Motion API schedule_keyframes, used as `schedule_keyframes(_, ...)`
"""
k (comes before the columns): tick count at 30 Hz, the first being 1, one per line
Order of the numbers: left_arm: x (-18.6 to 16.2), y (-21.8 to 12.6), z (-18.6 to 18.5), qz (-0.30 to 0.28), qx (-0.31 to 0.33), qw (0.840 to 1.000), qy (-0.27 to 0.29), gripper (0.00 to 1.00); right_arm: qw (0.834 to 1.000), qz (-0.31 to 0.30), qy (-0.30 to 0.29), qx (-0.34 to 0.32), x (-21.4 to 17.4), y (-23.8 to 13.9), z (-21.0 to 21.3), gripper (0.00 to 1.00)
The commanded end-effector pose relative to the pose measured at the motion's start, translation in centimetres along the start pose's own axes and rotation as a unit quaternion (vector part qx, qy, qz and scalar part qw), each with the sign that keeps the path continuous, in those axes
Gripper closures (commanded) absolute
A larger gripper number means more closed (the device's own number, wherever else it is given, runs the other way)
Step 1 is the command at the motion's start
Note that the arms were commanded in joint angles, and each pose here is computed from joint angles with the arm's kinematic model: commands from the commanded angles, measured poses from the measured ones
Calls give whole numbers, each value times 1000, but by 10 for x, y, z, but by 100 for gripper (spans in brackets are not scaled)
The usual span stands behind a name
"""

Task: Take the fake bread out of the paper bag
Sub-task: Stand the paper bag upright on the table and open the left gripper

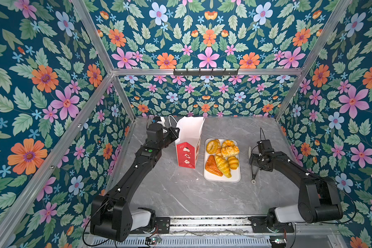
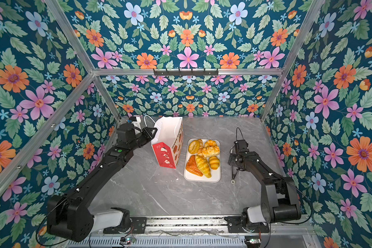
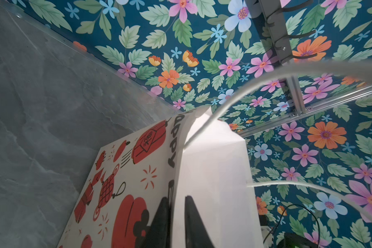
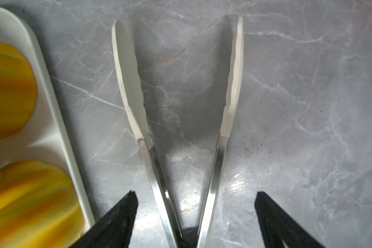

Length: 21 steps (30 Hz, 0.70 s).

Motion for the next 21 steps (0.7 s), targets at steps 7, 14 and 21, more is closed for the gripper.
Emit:
schedule_keyframes(7, 16, -8, 2, -14, 14, 999, 26, 37, 1000, -5, -2, 4, 0, -2, 0, 13)
schedule_keyframes(14, 20, -14, 0, -12, 9, 999, 33, 1, 1000, -6, -3, 4, 0, -3, 0, 12)
schedule_keyframes(21, 33, -37, -4, -29, 43, 997, 53, 0, 1000, -8, -2, 5, 1, -3, 0, 13)
Point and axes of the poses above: each gripper's point midway between its finger pads, its own y axis out along the fingers, its own z axis along the line the jaws close on, x = y × z, the point moved 8 cm from there along -y, back along the fingers, and after that the axes turned 13 degrees about y, right-handed, at the moved point
